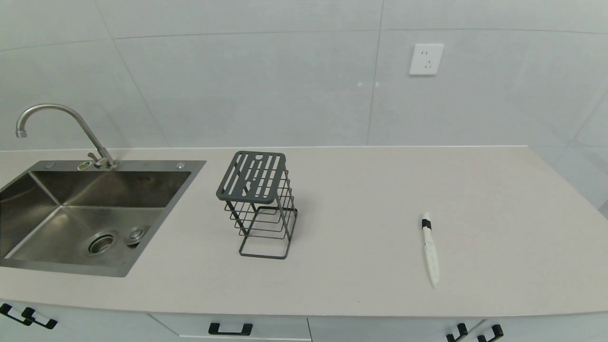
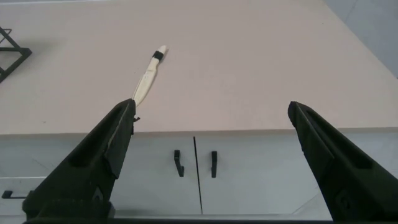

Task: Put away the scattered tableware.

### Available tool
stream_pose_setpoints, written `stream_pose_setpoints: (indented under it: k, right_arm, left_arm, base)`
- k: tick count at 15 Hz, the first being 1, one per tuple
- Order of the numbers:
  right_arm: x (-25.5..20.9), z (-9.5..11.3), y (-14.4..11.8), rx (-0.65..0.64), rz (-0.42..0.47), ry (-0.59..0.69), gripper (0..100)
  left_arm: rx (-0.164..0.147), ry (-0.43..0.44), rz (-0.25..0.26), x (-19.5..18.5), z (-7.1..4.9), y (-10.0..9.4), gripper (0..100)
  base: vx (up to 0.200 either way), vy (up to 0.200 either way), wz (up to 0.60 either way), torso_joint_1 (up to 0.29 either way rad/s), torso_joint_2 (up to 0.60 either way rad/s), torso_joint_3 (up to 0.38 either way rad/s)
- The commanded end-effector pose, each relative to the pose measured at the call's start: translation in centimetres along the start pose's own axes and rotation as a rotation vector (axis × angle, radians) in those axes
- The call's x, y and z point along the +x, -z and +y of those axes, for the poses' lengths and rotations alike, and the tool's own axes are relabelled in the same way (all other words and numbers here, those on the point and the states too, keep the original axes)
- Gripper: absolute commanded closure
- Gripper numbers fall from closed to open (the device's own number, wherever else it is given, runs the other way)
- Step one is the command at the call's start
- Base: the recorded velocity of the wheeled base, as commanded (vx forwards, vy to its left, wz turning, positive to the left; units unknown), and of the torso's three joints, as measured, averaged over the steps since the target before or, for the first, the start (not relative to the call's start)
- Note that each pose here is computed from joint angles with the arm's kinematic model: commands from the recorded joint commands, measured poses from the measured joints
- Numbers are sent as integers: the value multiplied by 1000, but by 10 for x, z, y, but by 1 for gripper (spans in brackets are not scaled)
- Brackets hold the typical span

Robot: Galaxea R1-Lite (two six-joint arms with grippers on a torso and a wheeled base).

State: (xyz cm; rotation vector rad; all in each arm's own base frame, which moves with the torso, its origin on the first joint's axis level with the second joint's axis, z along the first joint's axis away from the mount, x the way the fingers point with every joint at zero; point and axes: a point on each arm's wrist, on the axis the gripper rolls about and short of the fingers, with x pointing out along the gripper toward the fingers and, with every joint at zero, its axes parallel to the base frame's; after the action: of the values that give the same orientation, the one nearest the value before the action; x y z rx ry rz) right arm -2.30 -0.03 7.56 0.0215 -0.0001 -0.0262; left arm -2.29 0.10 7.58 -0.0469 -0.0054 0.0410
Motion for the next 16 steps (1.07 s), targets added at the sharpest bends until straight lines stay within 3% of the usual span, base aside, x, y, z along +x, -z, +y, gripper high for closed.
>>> stream_pose_setpoints:
  k: [1,8,16]
  right_arm:
    - [0,0,0,0,1,0,0]
    - [0,0,0,0,1,0,0]
    - [0,0,0,0,3,0,0]
  left_arm:
    - [-1,0,1,0,0,0,0]
    - [-1,0,0,0,0,0,0]
    - [-1,0,1,0,0,0,0]
  base:
    - [0,0,0,0,0,0]
    - [0,0,0,14,0,17]
    - [0,0,0,191,-13,170]
